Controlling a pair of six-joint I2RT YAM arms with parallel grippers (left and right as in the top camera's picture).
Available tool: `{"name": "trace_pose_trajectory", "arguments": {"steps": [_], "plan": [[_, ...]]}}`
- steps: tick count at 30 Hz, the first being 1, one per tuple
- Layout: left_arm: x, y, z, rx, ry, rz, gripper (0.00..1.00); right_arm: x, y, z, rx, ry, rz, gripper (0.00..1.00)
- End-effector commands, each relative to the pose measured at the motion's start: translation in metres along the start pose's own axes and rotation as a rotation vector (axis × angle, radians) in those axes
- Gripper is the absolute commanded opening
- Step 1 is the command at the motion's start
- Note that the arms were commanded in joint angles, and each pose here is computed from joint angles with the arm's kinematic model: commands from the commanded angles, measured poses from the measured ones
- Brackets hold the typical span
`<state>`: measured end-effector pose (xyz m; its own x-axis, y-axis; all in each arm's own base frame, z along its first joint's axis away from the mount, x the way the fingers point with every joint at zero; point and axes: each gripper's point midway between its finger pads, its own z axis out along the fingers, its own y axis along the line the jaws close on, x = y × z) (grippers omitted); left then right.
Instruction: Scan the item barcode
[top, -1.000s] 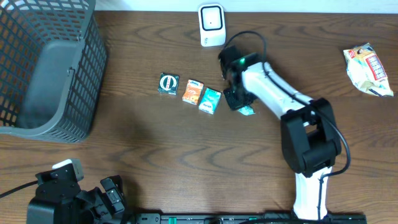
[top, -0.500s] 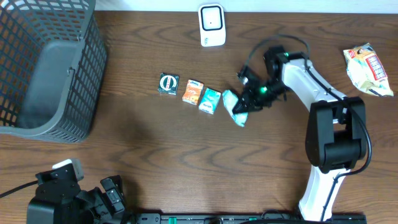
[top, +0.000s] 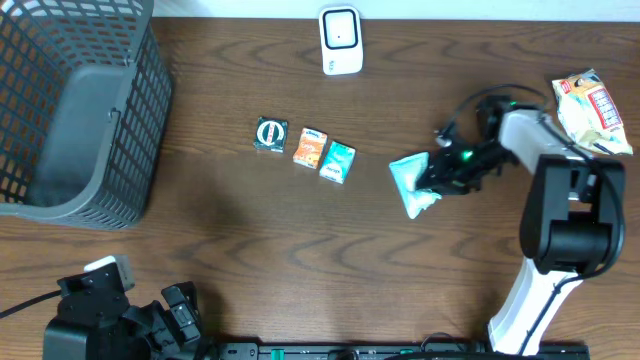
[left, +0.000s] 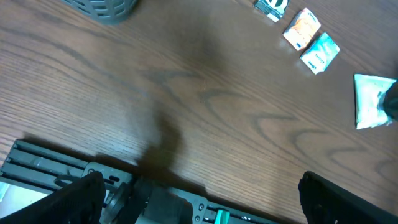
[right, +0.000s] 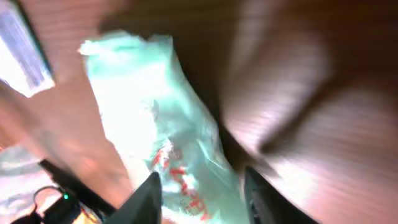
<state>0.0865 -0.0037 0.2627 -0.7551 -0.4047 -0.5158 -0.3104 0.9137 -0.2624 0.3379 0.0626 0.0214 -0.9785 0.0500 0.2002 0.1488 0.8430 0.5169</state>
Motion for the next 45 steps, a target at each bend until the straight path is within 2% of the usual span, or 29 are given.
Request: {"name": "trace_pose_trajectory", "arguments": {"steps": [1,6,10,12,14,15,18,20,25,29,33,37,39,40,45], "plan": [[-0.001,0.001,-0.001,-0.008,-0.008,-0.011,0.98,-0.019,-0.007,-0.046,0.120,-0.079,0.034,0.41],[-0.001,0.001,-0.001,-0.008,-0.008,-0.011,0.98,-0.017,0.018,-0.083,0.138,-0.072,0.011,0.41],[-0.001,0.001,-0.001,-0.008,-0.008,-0.011,0.98,-0.004,0.039,-0.074,0.156,-0.006,-0.095,0.38],[-0.001,0.001,-0.001,-0.008,-0.008,-0.011,0.98,-0.001,0.038,-0.062,0.243,0.020,-0.128,0.38],[-0.001,0.001,-0.001,-0.008,-0.008,-0.011,0.98,-0.002,0.027,-0.047,0.402,0.018,-0.118,0.52],[-0.001,0.001,-0.001,-0.008,-0.008,-0.011,0.98,-0.003,0.023,-0.041,0.453,0.013,-0.115,0.56],[-0.001,0.001,-0.001,-0.008,-0.008,-0.011,0.98,0.000,0.016,-0.024,0.537,0.014,-0.123,0.55],[-0.001,0.001,-0.001,-0.008,-0.008,-0.011,0.98,0.002,0.015,-0.012,0.546,0.019,-0.134,0.53],[-0.001,0.001,-0.001,-0.008,-0.008,-0.011,0.98,0.007,0.011,0.002,0.550,0.023,-0.110,0.33],[-0.001,0.001,-0.001,-0.008,-0.008,-0.011,0.98,0.005,0.004,0.007,0.568,0.010,-0.114,0.30],[-0.001,0.001,-0.001,-0.008,-0.008,-0.011,0.98,-0.001,-0.002,0.011,0.584,-0.014,-0.122,0.11],[-0.001,0.001,-0.001,-0.008,-0.008,-0.011,0.98,-0.002,-0.007,0.021,0.579,-0.024,-0.140,0.09],[-0.001,0.001,-0.001,-0.008,-0.008,-0.011,0.97,0.003,-0.012,0.028,0.577,-0.014,-0.136,0.01],[-0.001,0.001,-0.001,-0.008,-0.008,-0.011,0.97,0.006,-0.013,0.031,0.568,-0.004,-0.133,0.01],[-0.001,0.001,-0.001,-0.008,-0.008,-0.011,0.98,0.025,0.018,0.046,0.351,0.076,-0.124,0.01]]}}
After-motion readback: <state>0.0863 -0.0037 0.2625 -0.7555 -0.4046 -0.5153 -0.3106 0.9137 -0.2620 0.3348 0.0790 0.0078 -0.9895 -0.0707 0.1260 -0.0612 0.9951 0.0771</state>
